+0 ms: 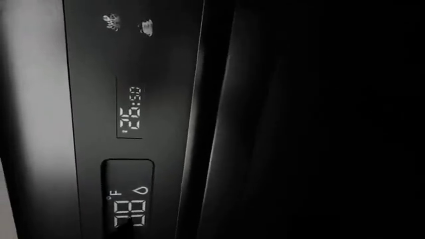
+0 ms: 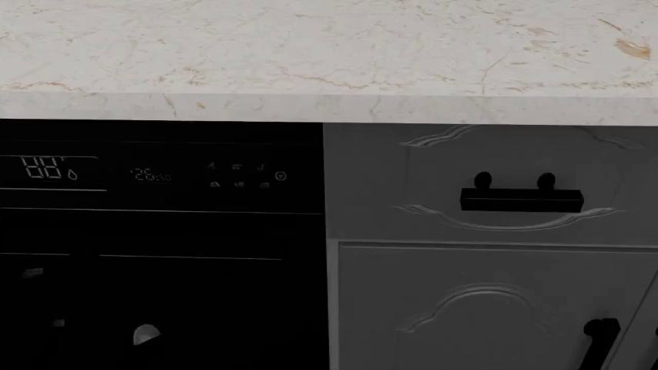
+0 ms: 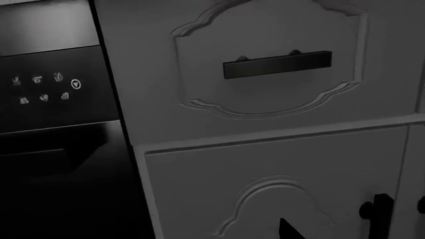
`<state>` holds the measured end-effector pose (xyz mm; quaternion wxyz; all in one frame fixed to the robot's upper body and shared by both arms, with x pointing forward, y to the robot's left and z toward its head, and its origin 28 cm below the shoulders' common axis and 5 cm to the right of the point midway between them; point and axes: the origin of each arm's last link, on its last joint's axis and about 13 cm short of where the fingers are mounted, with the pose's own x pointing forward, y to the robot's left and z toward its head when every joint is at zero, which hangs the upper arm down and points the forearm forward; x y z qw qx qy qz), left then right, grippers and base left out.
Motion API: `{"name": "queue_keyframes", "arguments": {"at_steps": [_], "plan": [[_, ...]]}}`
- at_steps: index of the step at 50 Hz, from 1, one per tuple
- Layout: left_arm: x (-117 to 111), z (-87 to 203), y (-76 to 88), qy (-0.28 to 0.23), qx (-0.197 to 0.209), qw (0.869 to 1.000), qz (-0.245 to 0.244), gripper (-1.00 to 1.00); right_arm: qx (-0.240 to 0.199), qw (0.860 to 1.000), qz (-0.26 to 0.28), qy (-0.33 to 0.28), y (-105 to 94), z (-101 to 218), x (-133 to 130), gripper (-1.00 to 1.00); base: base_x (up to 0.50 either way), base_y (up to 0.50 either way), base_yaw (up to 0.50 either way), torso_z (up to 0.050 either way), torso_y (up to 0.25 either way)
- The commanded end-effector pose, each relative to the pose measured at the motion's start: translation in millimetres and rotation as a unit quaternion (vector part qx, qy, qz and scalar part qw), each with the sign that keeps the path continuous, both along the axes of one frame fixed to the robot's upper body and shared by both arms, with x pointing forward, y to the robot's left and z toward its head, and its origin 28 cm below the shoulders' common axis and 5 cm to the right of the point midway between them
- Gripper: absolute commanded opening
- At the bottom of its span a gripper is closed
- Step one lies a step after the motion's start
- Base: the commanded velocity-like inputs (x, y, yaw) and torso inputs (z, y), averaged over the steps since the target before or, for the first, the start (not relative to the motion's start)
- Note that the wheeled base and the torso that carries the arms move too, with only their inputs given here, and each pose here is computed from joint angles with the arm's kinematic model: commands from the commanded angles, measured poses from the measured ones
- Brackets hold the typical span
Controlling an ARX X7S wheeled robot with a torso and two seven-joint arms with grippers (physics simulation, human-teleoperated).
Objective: Open the dishwasher door
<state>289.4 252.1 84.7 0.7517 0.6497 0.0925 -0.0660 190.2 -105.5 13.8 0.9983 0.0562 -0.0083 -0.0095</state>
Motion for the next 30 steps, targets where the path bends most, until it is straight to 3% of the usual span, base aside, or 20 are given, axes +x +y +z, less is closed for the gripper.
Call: {"name": "queue_keyframes", "arguments": {"at_steps": [1, 30], "plan": [[25, 5, -1.0, -0.007, 0.018, 1.000, -0.017, 1.00, 0.001, 1.000, -0.003, -0.002, -1.4, 2, 1, 1.00, 0.00, 0.00, 0.00, 0.000, 0.000], [62, -6, -9.7, 0.002, 0.040, 0.998, -0.043, 1.00, 0.000, 1.000, -0.008, -0.003, -2.9, 3, 3, 1.00, 0.00, 0.00, 0.00, 0.000, 0.000]]}}
